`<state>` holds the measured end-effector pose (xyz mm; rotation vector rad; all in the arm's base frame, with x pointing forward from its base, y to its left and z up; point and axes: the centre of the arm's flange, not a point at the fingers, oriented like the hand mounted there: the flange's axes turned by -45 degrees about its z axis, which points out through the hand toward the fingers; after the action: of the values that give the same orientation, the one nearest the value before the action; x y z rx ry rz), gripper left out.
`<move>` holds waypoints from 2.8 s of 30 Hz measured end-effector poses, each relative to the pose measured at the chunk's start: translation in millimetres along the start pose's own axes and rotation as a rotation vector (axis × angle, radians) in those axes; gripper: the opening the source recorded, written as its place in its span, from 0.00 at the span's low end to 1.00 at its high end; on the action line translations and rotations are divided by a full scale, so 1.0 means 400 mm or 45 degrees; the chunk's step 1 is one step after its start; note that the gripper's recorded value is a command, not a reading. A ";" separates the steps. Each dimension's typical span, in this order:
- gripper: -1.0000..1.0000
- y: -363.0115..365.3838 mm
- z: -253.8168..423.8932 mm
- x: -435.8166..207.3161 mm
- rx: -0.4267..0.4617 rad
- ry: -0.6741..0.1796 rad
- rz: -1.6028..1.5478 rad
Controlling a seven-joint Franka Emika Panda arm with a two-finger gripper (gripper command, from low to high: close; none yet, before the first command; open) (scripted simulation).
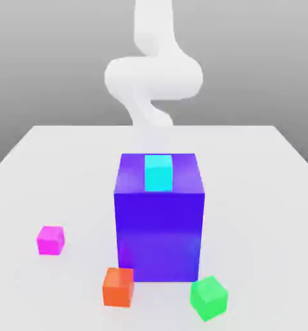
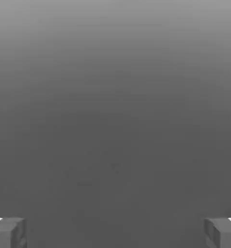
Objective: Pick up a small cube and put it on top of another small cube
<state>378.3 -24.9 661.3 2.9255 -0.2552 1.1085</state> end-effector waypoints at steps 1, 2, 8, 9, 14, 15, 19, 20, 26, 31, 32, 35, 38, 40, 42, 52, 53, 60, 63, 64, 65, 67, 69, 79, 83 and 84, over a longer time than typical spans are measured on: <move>0.50 0.031 0.066 -0.012 -0.039 -0.042 0.080; 0.50 0.063 0.126 -0.026 -0.075 -0.081 0.156; 0.50 0.274 0.424 -0.181 -0.280 -0.285 0.610; 0.50 0.310 0.464 -0.217 -0.313 -0.316 0.688; 0.50 0.477 0.623 -0.436 -0.474 -0.464 1.082; 0.50 0.506 0.647 -0.485 -0.505 -0.492 1.163; 0.50 0.597 0.714 -0.697 -0.627 -0.600 1.490; 0.50 0.624 0.719 -0.756 -0.663 -0.623 1.590; 0.50 0.643 0.805 -0.928 -0.725 -0.687 1.770; 0.00 0.645 0.864 -0.988 -0.728 -0.689 1.770; 0.00 0.645 0.864 -0.988 -0.728 -0.689 1.769; 0.00 0.645 0.864 -0.987 -0.728 -0.686 1.769; 0.00 0.645 0.852 -0.974 -0.726 -0.687 1.771; 0.00 0.643 0.823 -0.945 -0.725 -0.686 1.772; 0.00 0.641 0.789 -0.916 -0.725 -0.686 1.772; 0.00 0.444 0.869 -0.717 -0.427 -0.770 1.038; 0.00 0.434 0.878 -0.703 -0.398 -0.777 0.953; 0.00 0.493 0.910 -0.662 -0.277 -0.838 0.395; 0.00 0.531 0.919 -0.651 -0.236 -0.866 0.159; 0.00 0.544 0.922 -0.648 -0.223 -0.875 0.081; 0.00 0.558 0.925 -0.645 -0.210 -0.884 0.002; 0.00 0.578 0.931 -0.637 -0.181 -0.902 -0.156; 0.00 0.565 0.945 -0.619 -0.139 -0.912 -0.322; 0.00 0.421 1.023 -0.515 0.087 -0.927 -1.161; 0.00 0.355 1.050 -0.478 0.173 -0.921 -1.495; 0.00 0.338 1.057 -0.470 0.194 -0.919 -1.579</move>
<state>497.3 -155.3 212.9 2.5361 1.4468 -0.1115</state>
